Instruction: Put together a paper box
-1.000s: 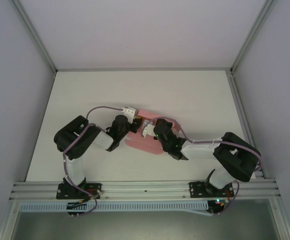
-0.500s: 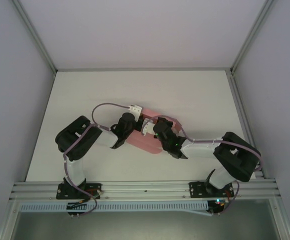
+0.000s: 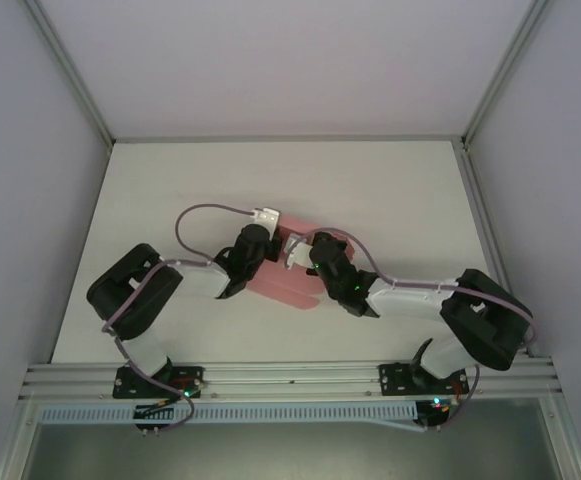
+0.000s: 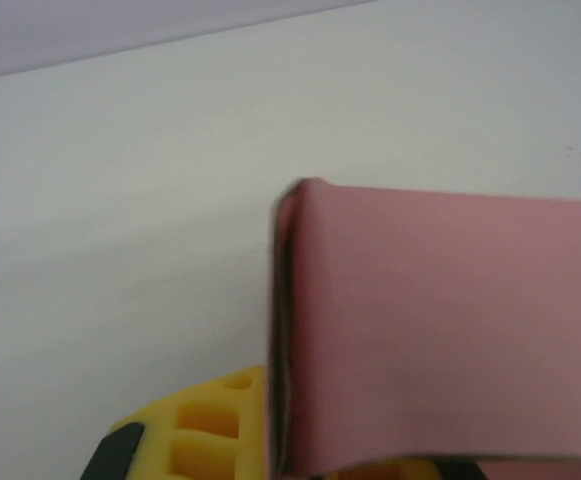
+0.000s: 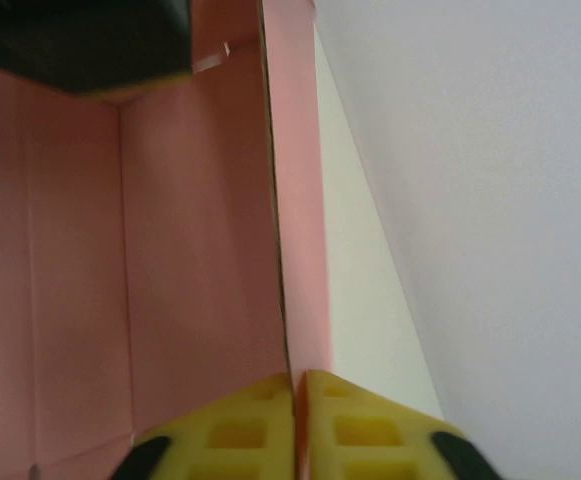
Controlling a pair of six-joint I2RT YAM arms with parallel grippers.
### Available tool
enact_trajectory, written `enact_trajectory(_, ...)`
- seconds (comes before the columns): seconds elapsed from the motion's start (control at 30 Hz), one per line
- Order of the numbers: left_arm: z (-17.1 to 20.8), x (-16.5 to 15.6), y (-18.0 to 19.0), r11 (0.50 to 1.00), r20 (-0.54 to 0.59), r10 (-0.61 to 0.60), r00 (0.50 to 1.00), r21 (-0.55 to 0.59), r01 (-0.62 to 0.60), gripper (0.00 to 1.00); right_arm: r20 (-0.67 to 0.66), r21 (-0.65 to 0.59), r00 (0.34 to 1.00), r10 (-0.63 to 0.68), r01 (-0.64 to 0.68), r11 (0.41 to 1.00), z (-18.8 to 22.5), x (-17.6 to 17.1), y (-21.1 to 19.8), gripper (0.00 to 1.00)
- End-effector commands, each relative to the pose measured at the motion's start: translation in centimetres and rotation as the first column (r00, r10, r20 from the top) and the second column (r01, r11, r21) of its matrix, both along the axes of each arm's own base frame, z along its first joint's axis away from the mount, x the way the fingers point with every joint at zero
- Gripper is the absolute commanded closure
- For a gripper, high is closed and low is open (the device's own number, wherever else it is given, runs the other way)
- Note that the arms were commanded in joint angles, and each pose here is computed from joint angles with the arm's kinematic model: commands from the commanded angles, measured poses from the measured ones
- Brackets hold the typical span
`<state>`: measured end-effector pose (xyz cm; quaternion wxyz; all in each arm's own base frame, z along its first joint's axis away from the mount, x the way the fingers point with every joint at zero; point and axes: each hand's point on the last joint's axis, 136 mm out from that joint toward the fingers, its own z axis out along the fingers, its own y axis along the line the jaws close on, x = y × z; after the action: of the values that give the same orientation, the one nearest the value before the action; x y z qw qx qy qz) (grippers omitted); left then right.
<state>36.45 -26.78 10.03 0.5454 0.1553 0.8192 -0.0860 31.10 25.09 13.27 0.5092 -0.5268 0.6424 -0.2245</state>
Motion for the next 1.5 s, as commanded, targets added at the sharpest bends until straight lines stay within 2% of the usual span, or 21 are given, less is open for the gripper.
enact_trajectory(0.0, 4.3, 1.1, 3.0, 0.988, 0.082, 0.145, 0.986, -0.062, -0.141, 1.0, -0.041, 0.028, 0.998, -0.056, 0.058, 0.998, 0.8, 0.1, -1.3, 0.4)
enact_trajectory(0.03, 4.8, 0.6, 2.5, 0.99, 0.074, 0.127, 0.989, -0.073, -0.121, 1.0, -0.029, 0.088, 0.998, -0.047, 0.05, 0.995, 2.5, 0.2, -0.7, 0.33)
enact_trajectory(0.07, 5.2, 0.3, 2.5, 0.987, 0.063, 0.143, 0.988, -0.083, -0.138, 1.0, -0.018, 0.14, 0.999, -0.04, 0.042, 0.989, 4.0, 0.2, -0.3, 0.21)
enact_trajectory(0.1, 5.3, 0.2, 2.6, 0.985, 0.047, 0.149, 0.988, -0.09, -0.145, 1.0, -0.012, 0.185, 0.999, -0.035, 0.036, 0.982, 5.3, 0.1, -0.2, 0.03)
enact_trajectory(0.13, 5.4, 0.0, 2.8, 0.983, 0.029, 0.16, 0.987, -0.095, -0.157, 1.0, -0.007, 0.235, 1.0, -0.014, 0.015, 0.972, 6.7, -0.4, -0.1, 0.0)
enact_trajectory(0.23, 5.5, -0.6, 3.5, 0.979, -0.009, 0.177, 0.984, -0.103, -0.177, 1.0, 0.026, 0.412, 0.999, 0.034, -0.042, 0.91, 10.7, -2.2, -0.7, 0.0)
enact_trajectory(0.37, 6.1, -1.5, 4.4, 0.975, -0.017, 0.19, 0.982, -0.118, -0.191, 1.0, 0.041, 0.636, 0.996, 0.077, -0.086, 0.767, 15.3, -4.5, -3.0, 0.0)
enact_trajectory(0.47, 6.5, -1.9, 4.9, 0.974, -0.023, 0.194, 0.981, -0.118, -0.196, 1.0, 0.05, 0.771, 0.999, 0.009, -0.045, 0.635, 18.3, -4.5, -5.6, 0.01)
enact_trajectory(0.57, 7.2, -2.3, 5.0, 0.971, -0.02, 0.186, 0.982, -0.149, -0.187, 1.0, -0.014, 0.839, 0.998, -0.058, 0.043, 0.543, 19.5, -3.2, -7.4, 0.0)
enact_trajectory(0.63, 7.6, -2.5, 4.9, 0.971, -0.019, 0.175, 0.984, -0.162, -0.176, 1.0, -0.072, 0.85, 0.996, -0.047, 0.086, 0.52, 19.7, -2.6, -6.9, 0.0)
enact_trajectory(0.77, 7.7, -2.7, 4.9, 0.967, -0.035, 0.176, 0.984, -0.178, -0.18, 1.0, -0.19, 0.821, 0.981, -0.037, 0.179, 0.543, 18.1, -1.1, -5.4, 0.0)
enact_trajectory(1.0, 8.2, -3.2, 4.8, 0.963, -0.04, 0.154, 0.987, -0.217, -0.159, 1.0, -0.369, 0.741, 0.918, -0.146, 0.385, 0.55, 12.7, 2.0, -5.9, 0.0)
enact_trajectory(1.07, 8.4, -3.3, 4.7, 0.962, -0.038, 0.147, 0.988, -0.227, -0.151, 1.0, -0.397, 0.725, 0.907, -0.141, 0.404, 0.558, 11.7, 2.4, -5.8, 0.0)
enact_trajectory(1.13, 8.6, -3.4, 4.5, 0.961, -0.034, 0.136, 0.99, -0.238, -0.14, 1.0, -0.407, 0.721, 0.909, -0.085, 0.377, 0.581, 11.0, 2.4, -4.7, 0.0)
enact_trajectory(1.23, 8.7, -3.4, 4.2, 0.96, -0.039, 0.124, 0.992, -0.247, -0.13, 1.0, -0.405, 0.752, 0.913, 0.052, 0.3, 0.587, 10.9, 1.7, -2.4, 0.0)
enact_trajectory(1.47, 8.6, -3.3, 2.9, 0.955, -0.056, 0.08, 0.995, -0.283, -0.092, 1.0, -0.327, 0.856, 0.908, 0.262, 0.167, 0.49, 12.3, 1.0, 1.0, 0.0)
